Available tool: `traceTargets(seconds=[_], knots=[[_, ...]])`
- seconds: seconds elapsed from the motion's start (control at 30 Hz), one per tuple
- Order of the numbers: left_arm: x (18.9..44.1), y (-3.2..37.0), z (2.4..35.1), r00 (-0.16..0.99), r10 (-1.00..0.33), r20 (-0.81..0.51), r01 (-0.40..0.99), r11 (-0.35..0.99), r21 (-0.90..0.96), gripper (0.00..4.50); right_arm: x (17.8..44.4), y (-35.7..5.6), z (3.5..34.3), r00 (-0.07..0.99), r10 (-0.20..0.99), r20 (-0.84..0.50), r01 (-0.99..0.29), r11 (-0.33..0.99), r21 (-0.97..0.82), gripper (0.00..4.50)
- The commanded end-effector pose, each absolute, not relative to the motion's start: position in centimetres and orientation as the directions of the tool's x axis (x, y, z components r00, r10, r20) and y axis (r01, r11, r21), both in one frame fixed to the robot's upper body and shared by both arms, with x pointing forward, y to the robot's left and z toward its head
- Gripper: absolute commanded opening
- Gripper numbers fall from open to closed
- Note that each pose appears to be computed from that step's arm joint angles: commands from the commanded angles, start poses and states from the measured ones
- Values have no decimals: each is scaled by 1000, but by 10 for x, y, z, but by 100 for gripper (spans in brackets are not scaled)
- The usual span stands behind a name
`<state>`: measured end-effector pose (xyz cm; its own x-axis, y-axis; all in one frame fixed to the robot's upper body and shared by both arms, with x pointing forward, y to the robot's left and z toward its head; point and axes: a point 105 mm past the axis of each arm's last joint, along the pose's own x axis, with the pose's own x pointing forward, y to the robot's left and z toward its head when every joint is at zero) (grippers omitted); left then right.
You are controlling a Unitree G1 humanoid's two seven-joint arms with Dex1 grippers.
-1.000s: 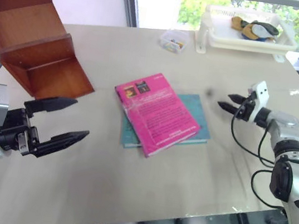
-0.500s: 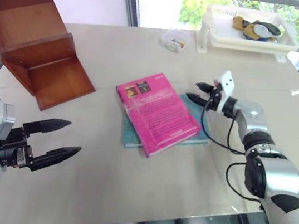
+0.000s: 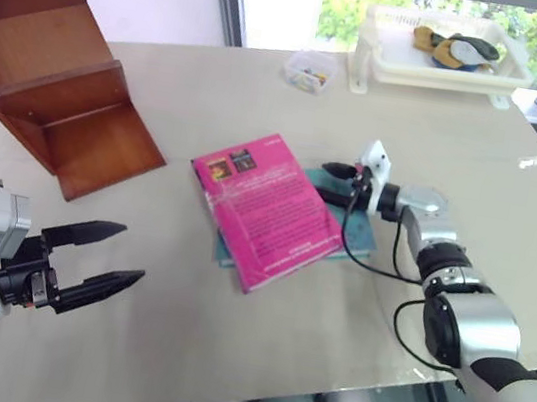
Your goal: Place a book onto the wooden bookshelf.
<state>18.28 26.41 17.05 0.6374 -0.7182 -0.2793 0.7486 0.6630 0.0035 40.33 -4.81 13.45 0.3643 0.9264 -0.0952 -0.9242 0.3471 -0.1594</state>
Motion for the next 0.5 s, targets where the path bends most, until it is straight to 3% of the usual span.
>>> traceTargets(seconds=[0.03, 0.5], knots=[[184, 264, 172, 636, -723, -271, 754, 657, 17, 445, 400, -42, 151, 332, 942, -44, -929, 318, -189, 315], [189, 263, 172, 629, -732, -261, 761, 648, 17, 445, 392, -38, 145, 308, 948, -79, -934, 285, -217, 315]])
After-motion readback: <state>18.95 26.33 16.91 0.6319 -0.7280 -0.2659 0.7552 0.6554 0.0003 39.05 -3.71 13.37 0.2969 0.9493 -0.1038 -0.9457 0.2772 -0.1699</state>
